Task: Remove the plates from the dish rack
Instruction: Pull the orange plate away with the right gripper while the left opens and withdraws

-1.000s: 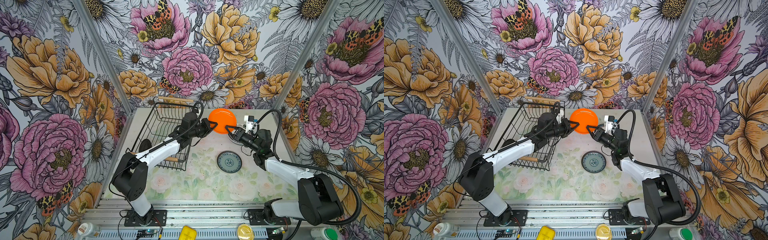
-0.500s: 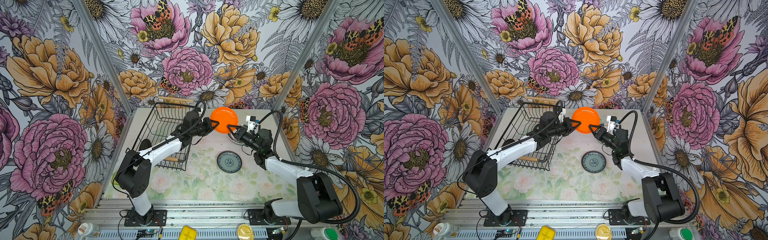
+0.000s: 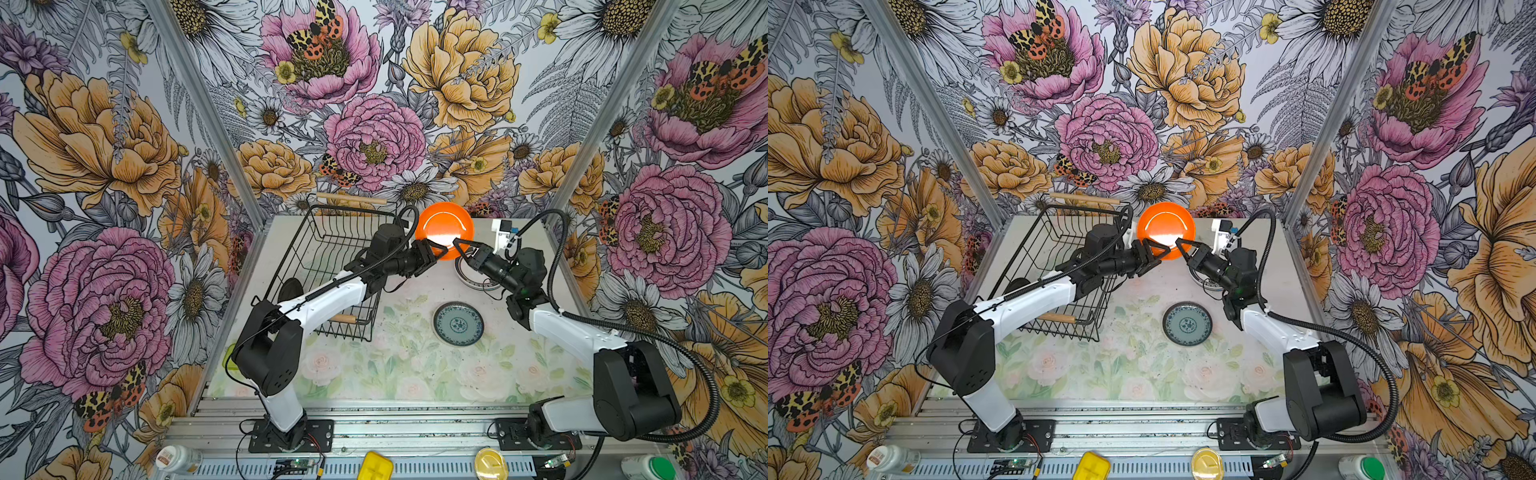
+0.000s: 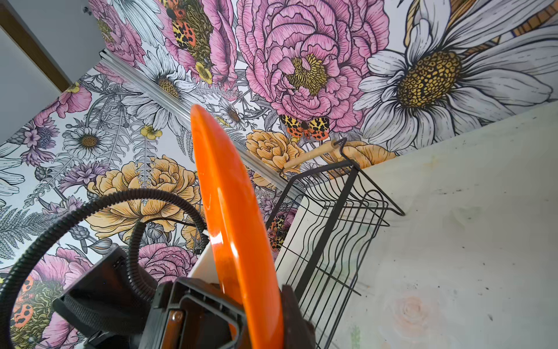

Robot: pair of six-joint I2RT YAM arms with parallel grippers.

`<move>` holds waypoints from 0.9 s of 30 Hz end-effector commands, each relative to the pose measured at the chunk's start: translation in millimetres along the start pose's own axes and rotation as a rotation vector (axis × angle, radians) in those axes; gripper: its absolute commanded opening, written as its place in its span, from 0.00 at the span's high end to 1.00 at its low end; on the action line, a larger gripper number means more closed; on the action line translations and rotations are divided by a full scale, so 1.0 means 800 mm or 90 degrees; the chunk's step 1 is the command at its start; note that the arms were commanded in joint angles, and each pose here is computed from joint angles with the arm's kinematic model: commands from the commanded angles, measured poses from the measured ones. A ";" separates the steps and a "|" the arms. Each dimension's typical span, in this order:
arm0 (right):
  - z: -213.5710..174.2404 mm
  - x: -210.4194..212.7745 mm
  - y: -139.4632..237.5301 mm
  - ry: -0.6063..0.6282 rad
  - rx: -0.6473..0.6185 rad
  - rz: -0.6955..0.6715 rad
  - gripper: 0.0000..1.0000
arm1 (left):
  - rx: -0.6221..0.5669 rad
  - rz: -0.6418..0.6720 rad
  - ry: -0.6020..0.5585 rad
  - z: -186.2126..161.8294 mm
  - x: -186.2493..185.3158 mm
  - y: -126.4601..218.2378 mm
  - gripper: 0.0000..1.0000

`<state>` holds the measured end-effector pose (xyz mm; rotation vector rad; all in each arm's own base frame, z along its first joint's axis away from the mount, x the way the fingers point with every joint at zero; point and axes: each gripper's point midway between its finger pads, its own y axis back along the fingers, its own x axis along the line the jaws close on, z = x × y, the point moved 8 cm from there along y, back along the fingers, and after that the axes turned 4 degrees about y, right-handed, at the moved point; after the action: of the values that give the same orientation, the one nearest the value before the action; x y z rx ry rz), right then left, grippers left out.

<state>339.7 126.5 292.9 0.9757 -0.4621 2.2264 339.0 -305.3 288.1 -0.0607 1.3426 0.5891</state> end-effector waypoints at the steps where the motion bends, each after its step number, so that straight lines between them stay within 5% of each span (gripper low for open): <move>1: 0.029 0.016 -0.009 0.066 -0.017 0.019 1.00 | -0.028 0.008 -0.035 0.011 -0.012 0.035 0.36; 8: 0.080 0.025 -0.023 0.198 -0.005 -0.026 1.00 | -0.103 0.082 -0.093 0.026 -0.015 0.118 0.31; 12: 0.112 0.032 -0.021 0.292 -0.026 -0.069 1.00 | -0.171 0.149 -0.138 0.031 -0.014 0.181 0.01; 20: 0.160 0.037 0.009 0.442 -0.091 -0.276 1.00 | -0.322 0.269 -0.171 0.037 0.008 0.281 0.01; 27: 0.151 0.001 0.044 0.444 -0.108 -0.484 1.00 | -0.447 0.359 -0.202 0.030 0.023 0.329 0.01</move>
<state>384.8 55.8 378.4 0.2109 -0.0217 1.8133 254.1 -82.0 356.0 -0.1703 0.8654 1.3240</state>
